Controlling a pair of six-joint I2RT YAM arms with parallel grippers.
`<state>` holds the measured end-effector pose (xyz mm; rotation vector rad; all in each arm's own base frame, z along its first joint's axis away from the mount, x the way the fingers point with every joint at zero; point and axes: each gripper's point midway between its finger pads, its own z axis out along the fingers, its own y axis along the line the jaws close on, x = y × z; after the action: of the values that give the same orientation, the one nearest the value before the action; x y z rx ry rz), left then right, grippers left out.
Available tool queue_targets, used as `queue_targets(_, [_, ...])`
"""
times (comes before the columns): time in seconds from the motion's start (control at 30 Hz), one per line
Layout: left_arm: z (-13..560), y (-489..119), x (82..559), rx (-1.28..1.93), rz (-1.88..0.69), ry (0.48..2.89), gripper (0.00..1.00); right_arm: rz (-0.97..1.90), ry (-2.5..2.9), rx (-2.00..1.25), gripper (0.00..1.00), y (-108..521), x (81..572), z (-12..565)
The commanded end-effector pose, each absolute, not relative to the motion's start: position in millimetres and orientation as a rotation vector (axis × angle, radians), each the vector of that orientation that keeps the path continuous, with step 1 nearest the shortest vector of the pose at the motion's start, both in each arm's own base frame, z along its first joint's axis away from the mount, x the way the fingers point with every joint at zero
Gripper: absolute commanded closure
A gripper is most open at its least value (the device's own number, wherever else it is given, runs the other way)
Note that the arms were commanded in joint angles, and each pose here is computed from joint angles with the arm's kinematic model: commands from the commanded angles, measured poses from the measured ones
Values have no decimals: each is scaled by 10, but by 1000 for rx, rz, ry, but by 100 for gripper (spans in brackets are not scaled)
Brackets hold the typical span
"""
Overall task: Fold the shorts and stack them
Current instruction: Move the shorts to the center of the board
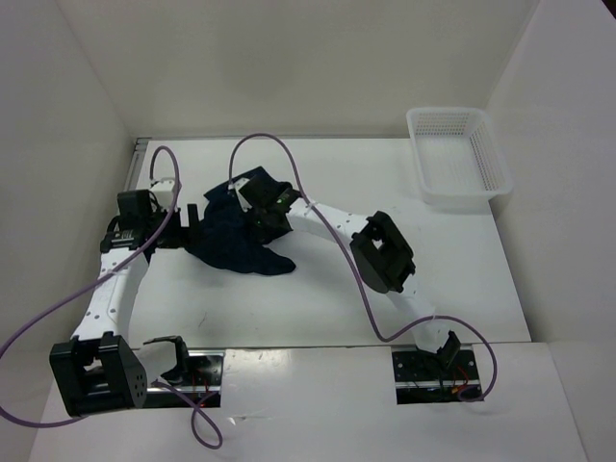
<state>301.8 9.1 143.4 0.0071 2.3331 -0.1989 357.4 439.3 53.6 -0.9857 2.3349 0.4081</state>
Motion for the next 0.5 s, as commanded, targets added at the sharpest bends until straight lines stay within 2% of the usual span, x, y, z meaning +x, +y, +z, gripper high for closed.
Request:
queue_targets(0.0, [1488,47,3048,31,-231,2293,0,342,2213,-934,100,4405,3724,963])
queue_targets(0.1, [1448,27,3026,33,-245,2302,0,335,2151,-846,100,4148,3891,1545])
queue_targets(0.13, [1411,28,3030,31,-249,2315,0,358,2103,-774,100,3935,4012,1978])
queue_targets(0.23, [1432,-94,3083,80,-271,2317,0,404,2038,-665,100,3424,4154,2595])
queue_targets(0.27, [1383,-142,3085,93,-292,2333,0,394,2049,-585,100,3079,4329,2669])
queue_targets(0.3, [1423,-192,3132,115,-307,2320,0,373,2094,-565,100,2883,4331,2516])
queue_targets(0.33, [1434,-294,3169,155,-323,2314,0,361,2088,-535,100,2705,4303,2599])
queue_targets(0.47, [1335,-666,3262,285,-398,2350,0,366,2170,-633,100,2509,3940,2204])
